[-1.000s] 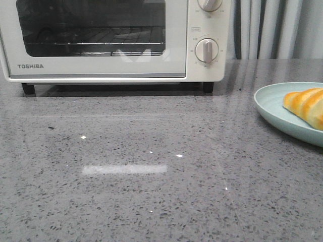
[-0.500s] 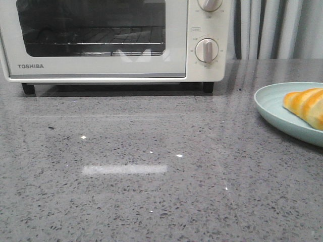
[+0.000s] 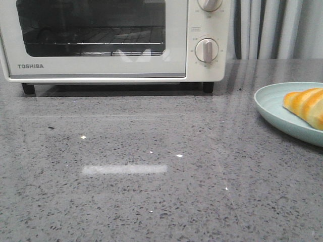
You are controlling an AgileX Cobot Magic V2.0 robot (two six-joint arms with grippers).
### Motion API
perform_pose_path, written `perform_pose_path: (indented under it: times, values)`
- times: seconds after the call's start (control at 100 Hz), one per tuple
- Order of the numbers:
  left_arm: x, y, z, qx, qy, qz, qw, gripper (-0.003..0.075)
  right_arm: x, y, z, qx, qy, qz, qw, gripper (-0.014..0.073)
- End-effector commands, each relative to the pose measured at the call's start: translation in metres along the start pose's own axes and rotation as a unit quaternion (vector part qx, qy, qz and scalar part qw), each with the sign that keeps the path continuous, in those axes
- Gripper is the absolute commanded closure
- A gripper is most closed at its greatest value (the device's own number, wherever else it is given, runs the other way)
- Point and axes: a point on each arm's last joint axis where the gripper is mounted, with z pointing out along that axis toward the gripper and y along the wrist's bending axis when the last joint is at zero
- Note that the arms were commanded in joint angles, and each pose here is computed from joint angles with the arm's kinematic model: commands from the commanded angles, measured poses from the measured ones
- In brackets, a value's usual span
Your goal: Put bread in oven
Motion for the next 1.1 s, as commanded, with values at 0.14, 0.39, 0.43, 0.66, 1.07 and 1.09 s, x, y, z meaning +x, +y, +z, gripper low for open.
perform_pose_path:
  times: [0.14, 0.39, 0.43, 0.66, 1.07, 1.09]
  values:
    - [-0.002, 0.000, -0.003, 0.005, -0.026, -0.056, 0.998, 0.0740, -0.016, 0.001, -0.004, -0.008, -0.098, 0.002, 0.995, 0.0668]
    - [-0.024, -0.004, 0.002, 0.010, 0.000, -0.066, 0.998, 0.0740, -0.016, 0.001, -0.004, -0.008, -0.101, 0.002, 0.995, 0.0668]
    - [-0.030, -0.005, 0.005, 0.011, 0.008, -0.058, 0.998, 0.0740, -0.016, 0.001, -0.004, -0.008, -0.101, 0.002, 0.995, 0.0668]
    - [-0.046, -0.009, 0.027, 0.007, 0.101, -0.047, 0.994, 0.0740, -0.015, 0.001, -0.004, -0.008, -0.093, 0.003, 0.996, 0.0668]
    - [-0.081, -0.022, 0.078, 0.034, 0.179, -0.045, 0.982, 0.0740, -0.011, 0.001, -0.003, -0.008, -0.068, 0.027, 0.997, 0.0667]
    - [-0.083, -0.025, 0.080, 0.044, 0.178, -0.044, 0.982, 0.0740, -0.011, 0.001, -0.003, -0.008, -0.068, 0.029, 0.997, 0.0667]
